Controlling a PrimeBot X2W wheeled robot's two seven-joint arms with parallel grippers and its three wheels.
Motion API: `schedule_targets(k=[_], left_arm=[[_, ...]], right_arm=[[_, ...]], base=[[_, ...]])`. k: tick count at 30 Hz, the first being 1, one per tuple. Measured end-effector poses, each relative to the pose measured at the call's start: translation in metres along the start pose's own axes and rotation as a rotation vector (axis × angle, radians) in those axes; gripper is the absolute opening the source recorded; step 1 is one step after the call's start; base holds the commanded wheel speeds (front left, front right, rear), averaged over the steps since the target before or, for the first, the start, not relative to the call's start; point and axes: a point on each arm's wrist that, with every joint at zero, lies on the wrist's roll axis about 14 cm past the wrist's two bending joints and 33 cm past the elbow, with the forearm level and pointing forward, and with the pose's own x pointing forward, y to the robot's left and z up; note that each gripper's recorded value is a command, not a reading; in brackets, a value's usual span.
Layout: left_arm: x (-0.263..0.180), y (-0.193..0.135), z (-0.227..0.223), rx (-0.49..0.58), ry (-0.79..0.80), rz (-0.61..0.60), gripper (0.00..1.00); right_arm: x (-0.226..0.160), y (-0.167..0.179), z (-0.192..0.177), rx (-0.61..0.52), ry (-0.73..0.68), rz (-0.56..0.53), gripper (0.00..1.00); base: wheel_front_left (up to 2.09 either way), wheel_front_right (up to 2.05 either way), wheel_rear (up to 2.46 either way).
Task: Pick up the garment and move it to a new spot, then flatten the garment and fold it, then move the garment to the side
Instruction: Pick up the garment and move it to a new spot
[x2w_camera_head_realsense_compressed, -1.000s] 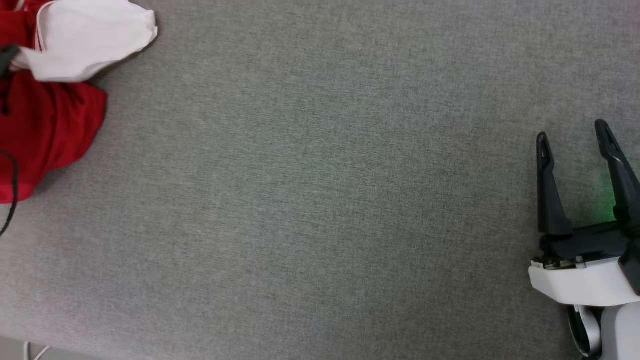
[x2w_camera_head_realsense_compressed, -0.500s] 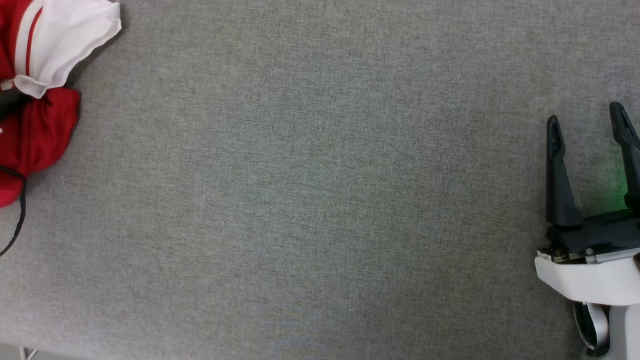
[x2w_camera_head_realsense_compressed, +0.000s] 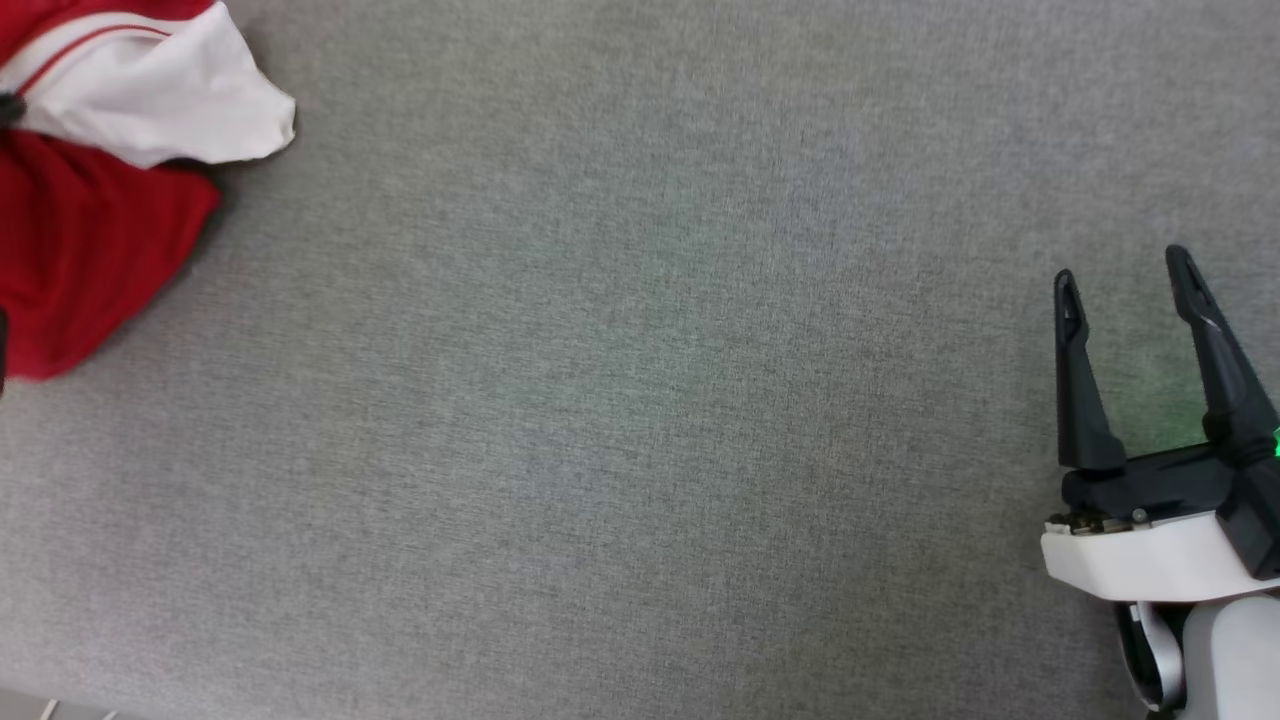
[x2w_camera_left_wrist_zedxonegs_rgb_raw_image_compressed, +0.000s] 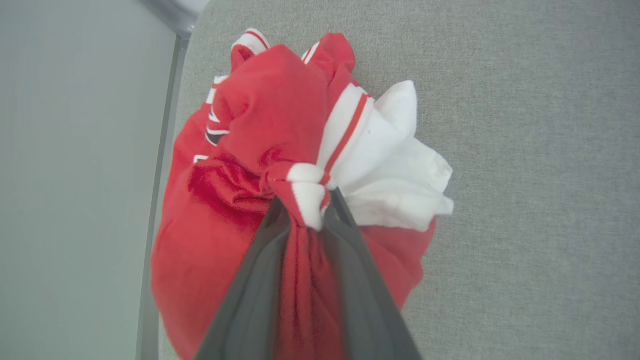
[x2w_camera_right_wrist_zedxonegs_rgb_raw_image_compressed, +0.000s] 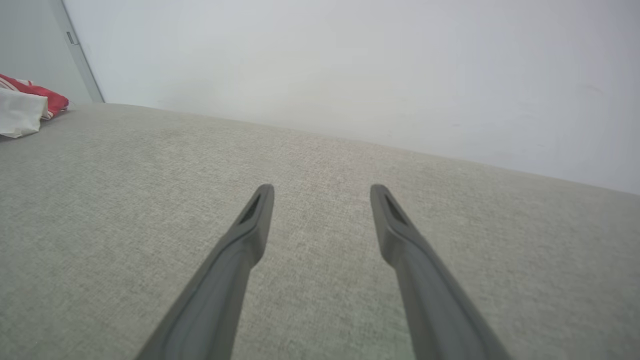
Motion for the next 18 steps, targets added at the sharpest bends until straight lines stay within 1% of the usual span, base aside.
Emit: schedule_targets(k=[6,7,9,15,18], left_arm=[[-0.051,-0.011,0.058,0.129,-0.173,-0.016,0.00],[-0.074,-0.030,0.086,0.199,-0.256,-0.045,0.00],[-0.087,-0.048,0.103,0.243,-0.307,-0.077,0.00],[-0.107,-0.118,0.136,0.396,-0.398,-0.194,0.00],[-0.115,-0.156,0.148,0.469,-0.441,-0.260,0.00]], right_arm=[[-0.007,0.007,0.028,0.011,-0.046,-0.001,1.00],[-0.013,0.006,0.040,0.009,-0.064,-0.012,1.00],[-0.017,0.004,0.046,0.008,-0.074,-0.022,1.00],[-0.033,-0.011,0.060,-0.011,-0.088,-0.074,1.00],[-0.042,-0.023,0.067,0.004,-0.098,-0.115,1.00]], base=[[0.00,0.00,0.00],[0.00,0.00,0.00],[0.00,0.00,0.00],[0.00,0.00,0.00],[0.00,0.00,0.00]])
